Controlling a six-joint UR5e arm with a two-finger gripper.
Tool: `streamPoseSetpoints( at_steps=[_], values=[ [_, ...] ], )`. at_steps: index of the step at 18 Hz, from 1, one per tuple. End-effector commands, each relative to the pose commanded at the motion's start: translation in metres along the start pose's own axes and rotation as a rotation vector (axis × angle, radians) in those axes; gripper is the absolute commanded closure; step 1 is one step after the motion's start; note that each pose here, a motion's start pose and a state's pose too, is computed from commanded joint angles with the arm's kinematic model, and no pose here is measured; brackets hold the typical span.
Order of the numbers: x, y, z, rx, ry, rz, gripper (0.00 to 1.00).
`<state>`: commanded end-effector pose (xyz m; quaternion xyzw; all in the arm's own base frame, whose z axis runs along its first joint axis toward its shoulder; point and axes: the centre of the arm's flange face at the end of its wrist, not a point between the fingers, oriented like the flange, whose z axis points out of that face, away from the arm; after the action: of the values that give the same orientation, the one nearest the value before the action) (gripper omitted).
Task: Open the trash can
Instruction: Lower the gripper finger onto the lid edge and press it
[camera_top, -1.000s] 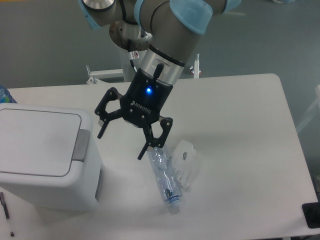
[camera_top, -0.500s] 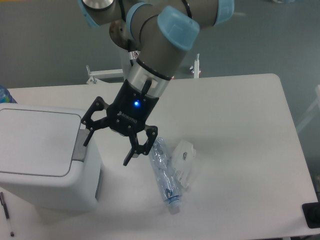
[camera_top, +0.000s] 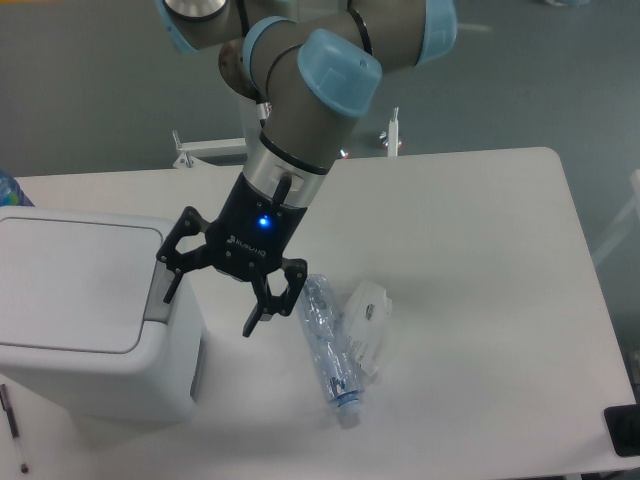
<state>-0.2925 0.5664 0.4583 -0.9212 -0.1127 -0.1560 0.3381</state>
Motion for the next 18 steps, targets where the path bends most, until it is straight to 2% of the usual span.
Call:
streamPoseSetpoints(
  at_steps=[18],
  values=[
    [-0.0012,0.0067,0.0061,-0.011,0.004,-0.007,0.0]
  ],
)
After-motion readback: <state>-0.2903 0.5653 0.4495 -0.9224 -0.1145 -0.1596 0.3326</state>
